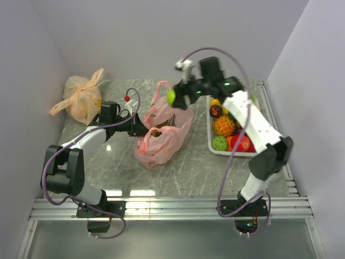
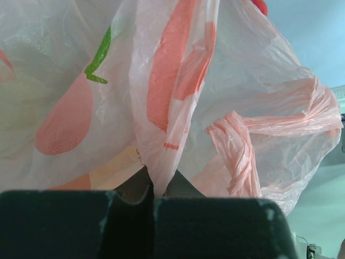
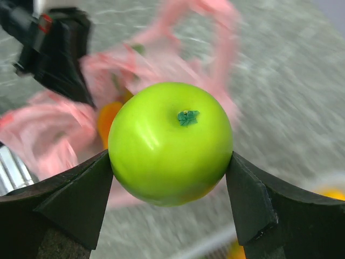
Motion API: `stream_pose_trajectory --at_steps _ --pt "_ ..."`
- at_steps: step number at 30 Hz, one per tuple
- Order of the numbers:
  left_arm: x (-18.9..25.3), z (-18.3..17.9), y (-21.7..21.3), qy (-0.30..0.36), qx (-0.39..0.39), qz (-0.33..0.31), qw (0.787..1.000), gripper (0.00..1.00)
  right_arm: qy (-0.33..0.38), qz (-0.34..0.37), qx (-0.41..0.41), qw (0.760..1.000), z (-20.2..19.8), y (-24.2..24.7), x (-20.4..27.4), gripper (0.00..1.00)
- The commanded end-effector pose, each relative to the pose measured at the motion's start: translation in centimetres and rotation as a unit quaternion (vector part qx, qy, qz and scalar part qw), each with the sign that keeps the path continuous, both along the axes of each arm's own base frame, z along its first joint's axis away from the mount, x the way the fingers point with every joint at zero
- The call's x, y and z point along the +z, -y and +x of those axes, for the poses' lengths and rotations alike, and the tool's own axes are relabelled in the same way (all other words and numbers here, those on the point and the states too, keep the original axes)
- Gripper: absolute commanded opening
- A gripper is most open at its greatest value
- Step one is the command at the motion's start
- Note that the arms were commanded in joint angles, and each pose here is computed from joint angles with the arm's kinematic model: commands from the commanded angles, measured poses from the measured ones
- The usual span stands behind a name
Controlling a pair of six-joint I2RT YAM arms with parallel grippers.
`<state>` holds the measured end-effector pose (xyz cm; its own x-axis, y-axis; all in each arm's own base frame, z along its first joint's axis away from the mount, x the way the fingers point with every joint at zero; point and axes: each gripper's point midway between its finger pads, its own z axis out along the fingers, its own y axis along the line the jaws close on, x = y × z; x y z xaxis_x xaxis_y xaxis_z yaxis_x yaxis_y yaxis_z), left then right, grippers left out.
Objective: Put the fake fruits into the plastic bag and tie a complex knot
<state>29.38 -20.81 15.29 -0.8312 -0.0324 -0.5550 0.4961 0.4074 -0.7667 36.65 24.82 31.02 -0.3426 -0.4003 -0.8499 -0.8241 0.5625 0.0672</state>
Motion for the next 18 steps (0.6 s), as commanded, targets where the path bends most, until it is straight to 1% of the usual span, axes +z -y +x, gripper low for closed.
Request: stream_pose_trajectory --at_steps 1,2,3,5,6,8,9,11,12,13,15,16,18 --pt "1.9 -0.1 0.2 0.033 -0.02 -0.01 0.999 0.0 0.004 0.007 0.035 0.999 -0.8 -6.2 -0.6 0.31" --pt "1.9 -0.1 0.1 0.031 -0.018 -0.01 0.999 0.0 -0.004 0.0 0.041 0.999 -1.0 -6.9 -1.8 0.31" --pt "2.1 0.0 0.1 0.033 -0.018 -0.011 0.999 0.0 -0.029 -0.021 0.047 0.998 -1.4 -7.3 -4.5 0.3" --pt "2.1 0.4 -0.3 0.024 -0.008 -0.016 1.0 0.0 -0.046 -0.043 0.065 0.996 -2.8 -8.4 -6.9 0.27" --pt "2.2 0.7 -0.6 0.026 -0.003 -0.02 0.999 0.0 -0.062 -0.059 0.072 0.994 -3.7 -8.4 -8.9 0.26" --pt "2.2 1.1 -0.8 0.019 0.005 -0.025 1.0 0.0 -0.068 -0.075 0.088 0.991 -5.3 -8.8 -10.7 0.25" --pt "2.4 1.4 -0.9 0.024 0.007 -0.027 0.999 0.0 -0.076 -0.089 0.091 0.989 -6.1 -8.5 -12.3 0.25" --pt "2.7 1.6 -0.8 0.024 0.01 -0.033 0.999 0.0 -0.083 -0.119 0.107 0.984 -7.6 -8.9 -14.6 0.29" --pt "3.0 1.8 -0.7 0.032 0.01 -0.037 0.999 0.0 -0.089 -0.144 0.103 0.98 -8.0 -8.4 -15.8 0.35" --pt "3.0 1.8 -0.7 0.032 0.011 -0.038 0.999 0.0 -0.094 -0.153 0.103 0.978 -8.2 -8.3 -16.3 0.59" --pt "2.9 1.9 -0.8 0.033 0.011 -0.036 0.999 0.0 -0.096 -0.151 0.1 0.979 -8.3 -8.4 -15.9 0.82" --pt "2.7 1.8 -0.8 0.03 0.011 -0.033 0.999 0.0 -0.089 -0.144 0.095 0.981 -8.1 -8.4 -15.2 0.95" --pt "2.3 1.6 -0.9 0.029 0.009 -0.029 0.999 0.0 -0.063 -0.12 0.089 0.987 -8.0 -8.4 -12.3 0.96"
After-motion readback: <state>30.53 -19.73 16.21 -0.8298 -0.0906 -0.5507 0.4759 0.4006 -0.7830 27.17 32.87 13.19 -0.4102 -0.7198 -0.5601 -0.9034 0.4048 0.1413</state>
